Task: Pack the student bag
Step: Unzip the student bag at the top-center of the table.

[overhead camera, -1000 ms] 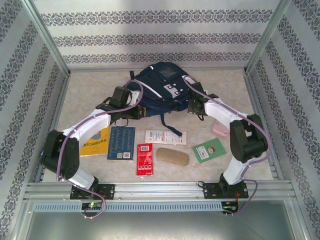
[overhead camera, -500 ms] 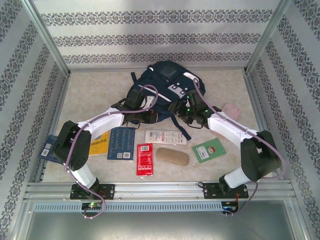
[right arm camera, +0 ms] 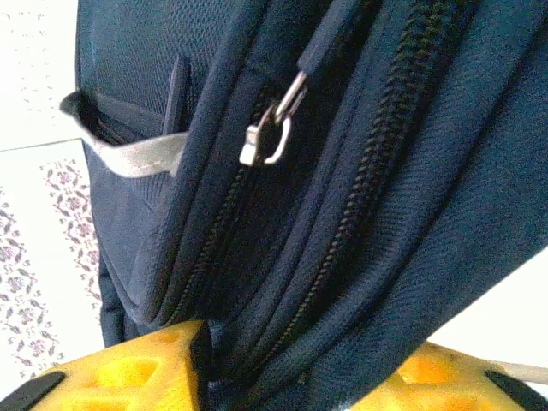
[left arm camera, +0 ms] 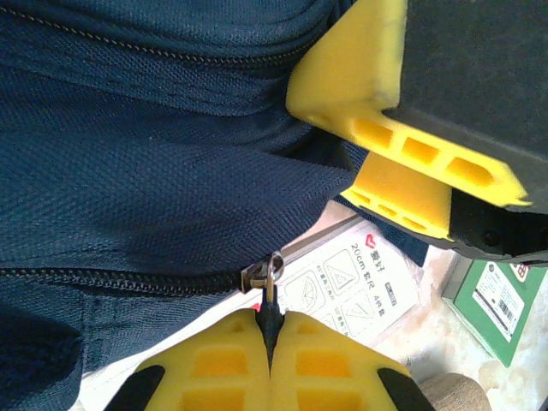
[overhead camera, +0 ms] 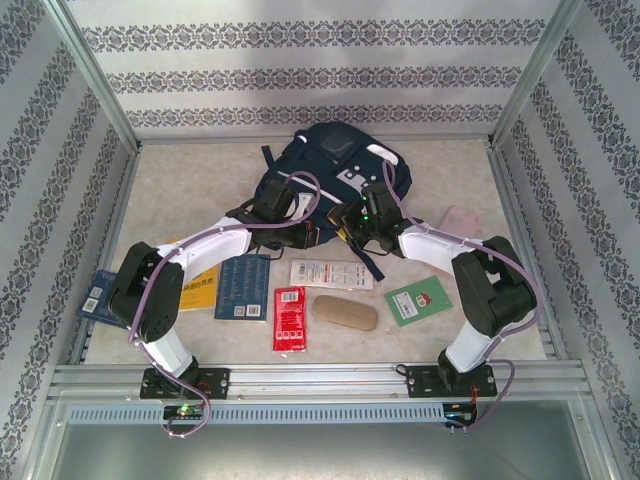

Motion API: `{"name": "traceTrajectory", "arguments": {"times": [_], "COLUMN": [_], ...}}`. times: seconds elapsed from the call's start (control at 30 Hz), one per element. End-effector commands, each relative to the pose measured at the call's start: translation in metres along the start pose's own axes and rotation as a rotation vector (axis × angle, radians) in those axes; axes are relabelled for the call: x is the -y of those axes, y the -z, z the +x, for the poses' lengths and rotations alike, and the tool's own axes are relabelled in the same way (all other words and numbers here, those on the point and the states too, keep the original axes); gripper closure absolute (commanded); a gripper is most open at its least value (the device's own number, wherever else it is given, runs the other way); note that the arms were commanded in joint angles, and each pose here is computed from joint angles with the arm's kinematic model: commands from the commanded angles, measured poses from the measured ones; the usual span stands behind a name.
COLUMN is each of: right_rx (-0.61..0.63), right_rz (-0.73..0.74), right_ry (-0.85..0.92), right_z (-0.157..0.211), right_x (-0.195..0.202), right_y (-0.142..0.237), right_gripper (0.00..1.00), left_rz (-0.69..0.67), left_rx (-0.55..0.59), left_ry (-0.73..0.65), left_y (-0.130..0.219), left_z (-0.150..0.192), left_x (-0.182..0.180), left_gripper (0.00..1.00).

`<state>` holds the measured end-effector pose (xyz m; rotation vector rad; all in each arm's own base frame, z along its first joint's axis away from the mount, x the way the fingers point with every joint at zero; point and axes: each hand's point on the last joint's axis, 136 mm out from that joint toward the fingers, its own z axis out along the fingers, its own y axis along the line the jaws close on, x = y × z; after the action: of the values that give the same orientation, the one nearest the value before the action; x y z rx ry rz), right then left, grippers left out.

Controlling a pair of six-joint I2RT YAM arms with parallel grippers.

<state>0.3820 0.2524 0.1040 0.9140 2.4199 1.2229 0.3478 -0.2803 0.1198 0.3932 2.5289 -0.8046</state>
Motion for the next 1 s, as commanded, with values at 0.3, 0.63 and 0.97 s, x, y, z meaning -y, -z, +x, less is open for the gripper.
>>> {"name": "traceTrajectory", "arguments": {"times": [0.3, 0.63, 0.97], "right_rx": [0.121, 0.179, 0.238], "right_rz": [-0.019, -0.002, 0.119], "right_ry": [-0.009, 0.021, 0.109], "right_z": [-0.039, -0.066, -0.105], "right_x": [0.004, 0.027, 0.055], "right_y": [0.001, 0.031, 0.076], "right_gripper": [1.00, 1.00, 1.00], "left_rz": [-0.005, -0.102, -0.211], "left_rx": [0.052, 0.059, 0.020], "left_ry": [-0.095, -0.070, 0.077], "left_y": [0.013, 0.026, 0.030], "left_z": [-0.024, -0.026, -0.016], "left_x": [0.016, -0.014, -0.083], "left_gripper": [1.00, 1.00, 1.00]}}
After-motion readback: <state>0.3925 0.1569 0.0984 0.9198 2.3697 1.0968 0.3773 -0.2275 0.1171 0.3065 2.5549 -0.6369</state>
